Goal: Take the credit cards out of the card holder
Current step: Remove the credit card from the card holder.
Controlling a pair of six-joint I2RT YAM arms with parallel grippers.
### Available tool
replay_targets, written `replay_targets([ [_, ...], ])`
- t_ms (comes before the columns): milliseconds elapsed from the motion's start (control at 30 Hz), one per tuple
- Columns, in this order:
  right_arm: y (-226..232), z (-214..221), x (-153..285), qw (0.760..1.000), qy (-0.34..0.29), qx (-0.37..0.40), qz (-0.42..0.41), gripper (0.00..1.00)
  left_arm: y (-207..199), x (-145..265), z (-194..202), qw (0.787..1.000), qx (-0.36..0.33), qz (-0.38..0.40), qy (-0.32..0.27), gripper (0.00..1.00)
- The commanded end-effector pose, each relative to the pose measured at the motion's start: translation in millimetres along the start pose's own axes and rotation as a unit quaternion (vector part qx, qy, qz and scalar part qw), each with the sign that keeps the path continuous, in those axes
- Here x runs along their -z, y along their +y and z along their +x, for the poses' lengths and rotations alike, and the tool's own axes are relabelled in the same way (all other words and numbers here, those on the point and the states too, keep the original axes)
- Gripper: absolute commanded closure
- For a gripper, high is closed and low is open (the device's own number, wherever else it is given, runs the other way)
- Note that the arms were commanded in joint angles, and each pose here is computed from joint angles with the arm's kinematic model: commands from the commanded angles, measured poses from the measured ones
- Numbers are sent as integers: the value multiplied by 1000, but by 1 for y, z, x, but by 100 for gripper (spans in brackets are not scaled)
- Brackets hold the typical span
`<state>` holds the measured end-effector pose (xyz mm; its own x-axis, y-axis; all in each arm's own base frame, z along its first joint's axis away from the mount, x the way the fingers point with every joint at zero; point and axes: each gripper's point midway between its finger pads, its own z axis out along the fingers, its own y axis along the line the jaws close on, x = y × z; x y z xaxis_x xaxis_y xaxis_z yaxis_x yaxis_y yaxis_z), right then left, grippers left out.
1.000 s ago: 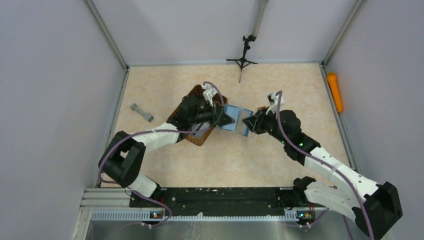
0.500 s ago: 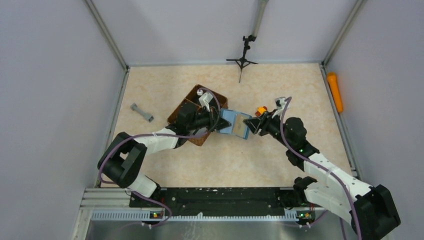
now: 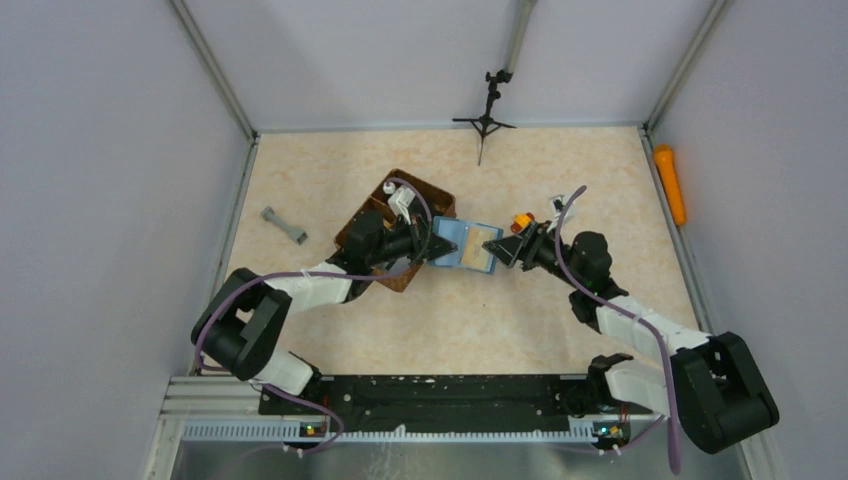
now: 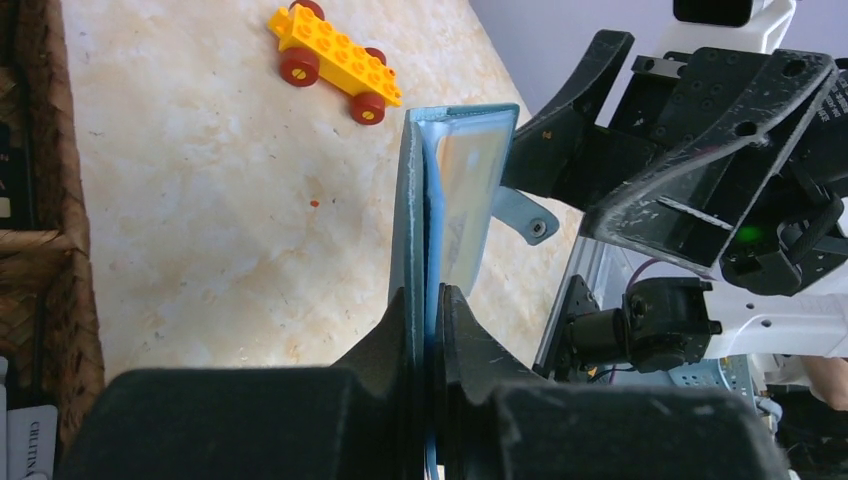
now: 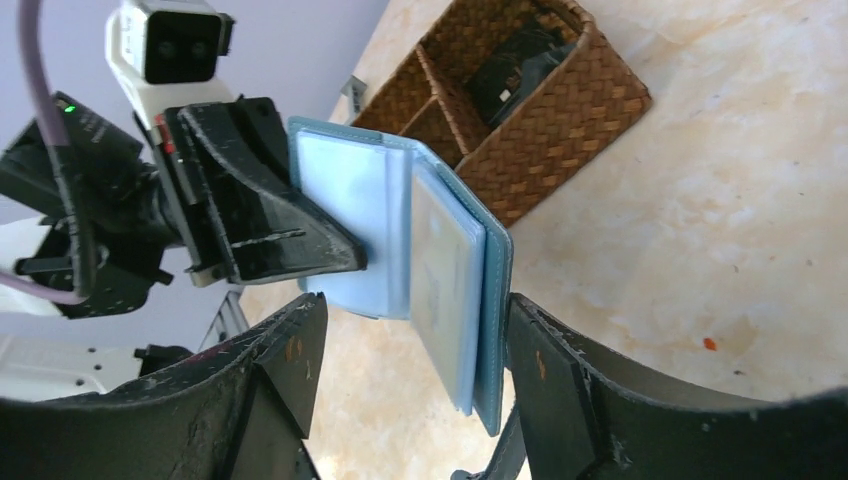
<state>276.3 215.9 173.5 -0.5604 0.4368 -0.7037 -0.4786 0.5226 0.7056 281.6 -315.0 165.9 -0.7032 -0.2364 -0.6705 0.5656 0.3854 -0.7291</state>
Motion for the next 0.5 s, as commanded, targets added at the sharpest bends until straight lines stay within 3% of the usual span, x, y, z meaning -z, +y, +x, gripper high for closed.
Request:
replay_targets([
  [0, 18, -12, 0, 999, -18, 15, -44, 33, -31, 9, -34, 996, -34, 48, -65, 100],
  [67, 17, -11, -1, 999, -15, 15, -43, 33, -34, 12, -34, 995, -37, 55, -70, 100],
  [133, 12, -10, -2, 999, -15, 13, -32, 21, -40, 15, -36, 994, -41, 68, -77, 100],
  [167, 7, -10, -2, 1000, -15, 10, -21, 8, -43, 16, -36, 993, -42, 76, -78, 100],
  [200, 2, -10, -3, 1000, -17, 7, -8, 6, -47, 17, -37, 992, -43, 84, -81, 100],
  [467, -10, -11, -1, 1000, -26, 4, 15, 5, -64, 26, -40, 987, -52, 122, -95, 100],
])
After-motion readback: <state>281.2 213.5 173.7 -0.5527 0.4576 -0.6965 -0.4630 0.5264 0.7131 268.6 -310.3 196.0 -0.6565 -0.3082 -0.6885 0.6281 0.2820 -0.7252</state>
